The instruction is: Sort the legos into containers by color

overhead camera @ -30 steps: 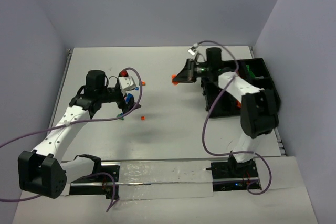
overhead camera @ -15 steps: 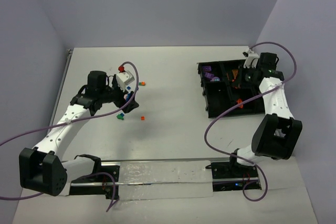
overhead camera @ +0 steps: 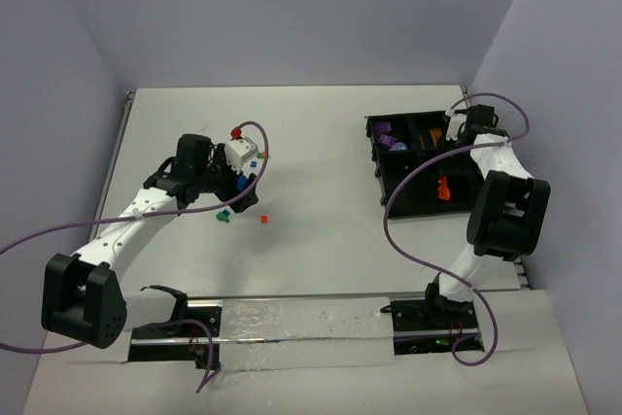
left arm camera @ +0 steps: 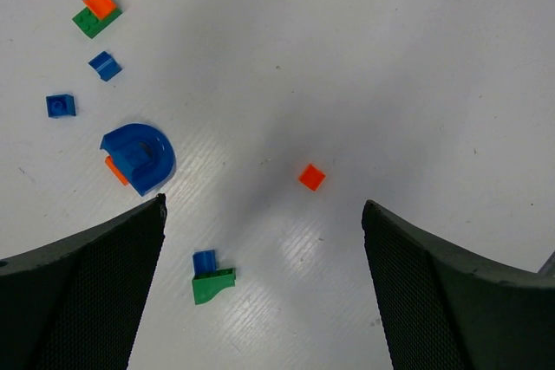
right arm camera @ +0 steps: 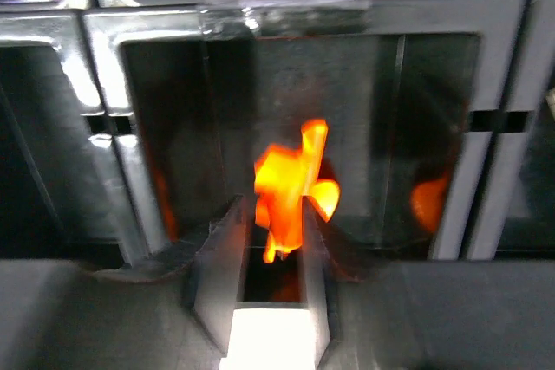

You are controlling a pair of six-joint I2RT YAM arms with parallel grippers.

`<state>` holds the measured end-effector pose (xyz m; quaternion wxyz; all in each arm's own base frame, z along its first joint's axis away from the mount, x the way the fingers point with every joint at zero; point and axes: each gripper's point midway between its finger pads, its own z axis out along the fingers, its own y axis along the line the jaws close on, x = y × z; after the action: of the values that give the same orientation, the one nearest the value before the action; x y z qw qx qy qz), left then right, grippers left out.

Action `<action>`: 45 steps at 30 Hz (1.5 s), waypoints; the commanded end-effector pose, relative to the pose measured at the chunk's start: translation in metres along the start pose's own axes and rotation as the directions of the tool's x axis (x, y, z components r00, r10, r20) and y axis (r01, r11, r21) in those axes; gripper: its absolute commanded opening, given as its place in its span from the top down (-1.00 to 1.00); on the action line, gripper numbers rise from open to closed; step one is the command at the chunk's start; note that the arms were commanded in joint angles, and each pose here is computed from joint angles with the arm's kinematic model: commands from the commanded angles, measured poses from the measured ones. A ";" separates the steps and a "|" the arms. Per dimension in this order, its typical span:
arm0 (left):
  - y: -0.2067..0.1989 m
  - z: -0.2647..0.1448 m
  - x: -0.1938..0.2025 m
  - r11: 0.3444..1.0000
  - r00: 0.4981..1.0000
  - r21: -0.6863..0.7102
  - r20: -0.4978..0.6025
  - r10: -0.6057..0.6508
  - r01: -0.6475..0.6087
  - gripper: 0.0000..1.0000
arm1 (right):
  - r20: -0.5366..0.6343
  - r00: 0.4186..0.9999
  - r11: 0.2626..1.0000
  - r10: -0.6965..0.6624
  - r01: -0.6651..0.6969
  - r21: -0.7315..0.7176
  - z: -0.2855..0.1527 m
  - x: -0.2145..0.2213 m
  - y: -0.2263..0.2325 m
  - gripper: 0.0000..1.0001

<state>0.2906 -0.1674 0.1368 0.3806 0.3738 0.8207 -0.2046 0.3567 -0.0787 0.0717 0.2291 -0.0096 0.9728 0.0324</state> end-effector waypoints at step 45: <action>0.041 -0.077 -0.052 0.902 0.857 0.170 0.284 -0.430 0.396 -0.75 | 0.507 0.293 0.088 -0.811 0.917 -0.389 0.006 0.066 0.489 -0.06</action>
<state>0.3072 -0.1159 0.1951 0.4059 0.1590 0.8177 -0.3759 0.2758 0.3940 0.0573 0.2377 -0.6275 0.7064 0.2254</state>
